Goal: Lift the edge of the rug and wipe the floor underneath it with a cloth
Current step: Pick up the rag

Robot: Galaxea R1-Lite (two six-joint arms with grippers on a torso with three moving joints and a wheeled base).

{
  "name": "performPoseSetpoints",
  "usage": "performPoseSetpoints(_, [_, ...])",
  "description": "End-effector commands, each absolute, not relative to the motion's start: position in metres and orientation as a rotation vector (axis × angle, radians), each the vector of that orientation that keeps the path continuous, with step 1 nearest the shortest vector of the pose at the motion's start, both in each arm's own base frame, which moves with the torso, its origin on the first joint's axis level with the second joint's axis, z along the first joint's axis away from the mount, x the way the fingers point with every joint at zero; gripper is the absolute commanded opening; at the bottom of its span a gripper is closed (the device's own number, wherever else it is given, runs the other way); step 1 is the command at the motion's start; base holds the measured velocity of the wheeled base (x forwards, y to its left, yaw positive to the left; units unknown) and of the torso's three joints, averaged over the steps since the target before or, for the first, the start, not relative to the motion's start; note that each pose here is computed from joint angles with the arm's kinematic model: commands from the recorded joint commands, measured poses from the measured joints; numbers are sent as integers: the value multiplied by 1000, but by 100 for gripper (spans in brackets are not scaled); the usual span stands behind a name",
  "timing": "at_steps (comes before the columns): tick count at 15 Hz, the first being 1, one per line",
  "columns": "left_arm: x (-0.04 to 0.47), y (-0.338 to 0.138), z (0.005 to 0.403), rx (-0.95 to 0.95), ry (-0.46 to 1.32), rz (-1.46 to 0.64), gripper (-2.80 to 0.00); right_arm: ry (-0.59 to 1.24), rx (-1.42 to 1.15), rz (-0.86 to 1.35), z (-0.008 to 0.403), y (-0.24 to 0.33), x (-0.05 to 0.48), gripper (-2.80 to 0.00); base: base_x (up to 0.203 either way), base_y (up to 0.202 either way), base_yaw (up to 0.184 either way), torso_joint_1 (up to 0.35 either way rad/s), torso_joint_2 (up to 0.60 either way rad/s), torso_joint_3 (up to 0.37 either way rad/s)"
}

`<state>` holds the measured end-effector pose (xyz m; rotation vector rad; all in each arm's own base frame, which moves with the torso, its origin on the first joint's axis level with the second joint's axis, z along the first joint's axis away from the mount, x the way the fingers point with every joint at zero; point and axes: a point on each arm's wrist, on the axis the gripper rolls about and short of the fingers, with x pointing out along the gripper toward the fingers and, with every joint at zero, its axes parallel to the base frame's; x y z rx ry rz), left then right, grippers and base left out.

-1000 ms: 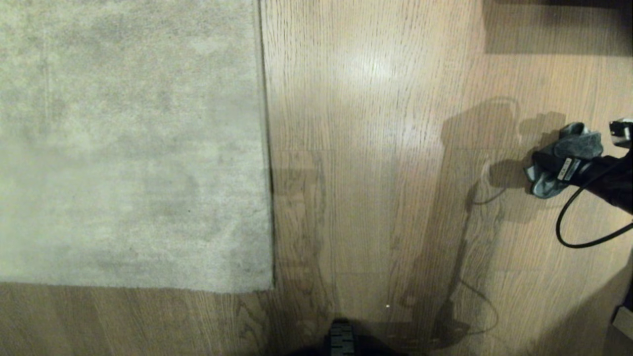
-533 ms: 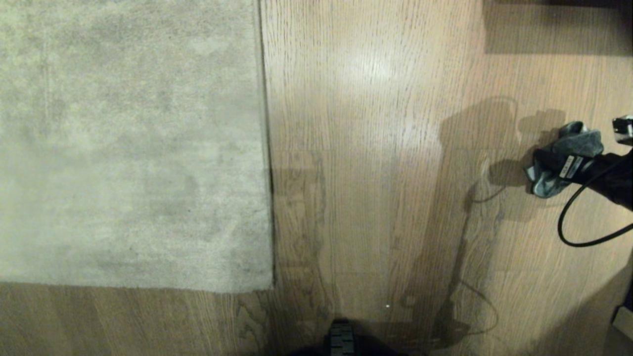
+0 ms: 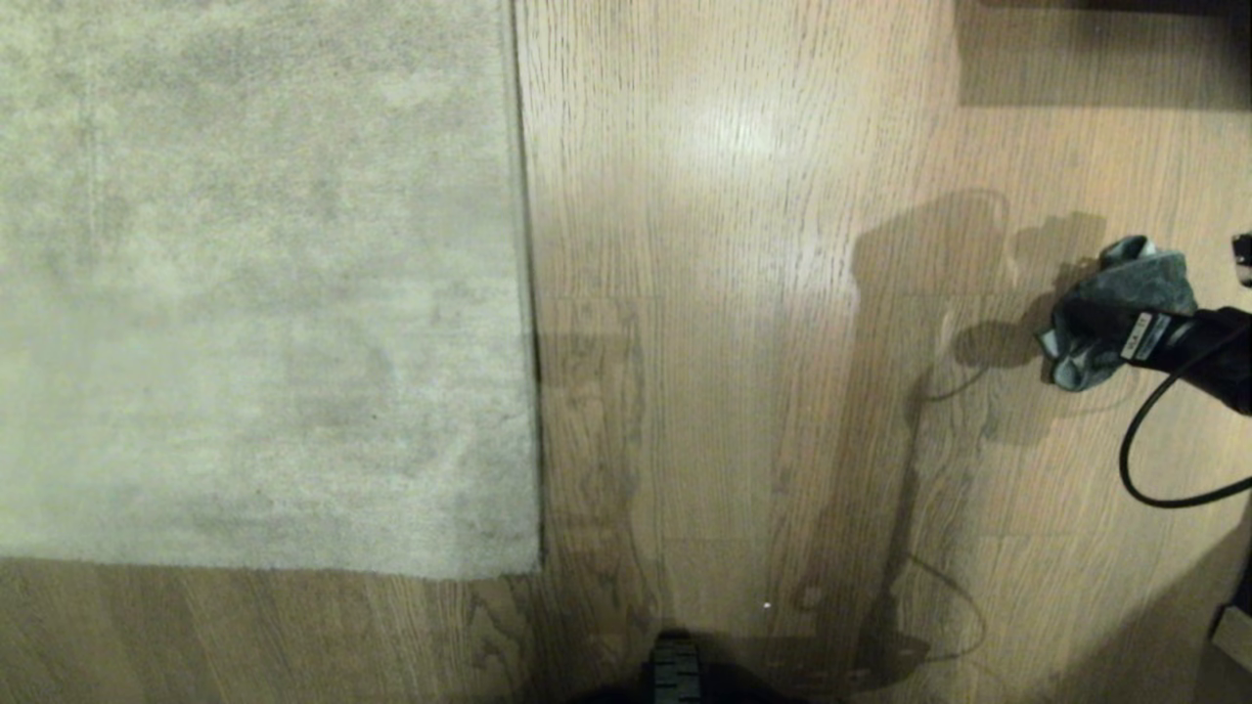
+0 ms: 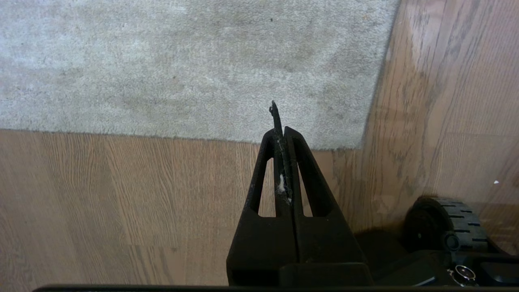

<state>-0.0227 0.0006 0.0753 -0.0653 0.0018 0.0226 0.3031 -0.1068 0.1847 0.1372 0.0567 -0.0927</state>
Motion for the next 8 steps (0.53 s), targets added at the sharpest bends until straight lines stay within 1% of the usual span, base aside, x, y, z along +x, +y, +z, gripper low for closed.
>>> performPoseSetpoints(1, [-23, 1, 75, -66, 2, 23, -280, 26, 128, -91, 193, -105, 297, 0, 0, 0, 0, 0, 0, 0])
performPoseSetpoints(8, [-23, 1, 75, -66, 2, 23, -280, 49, 103, -93, 183, -108, 305, 0, 0, 0, 0, 0, 0, 0])
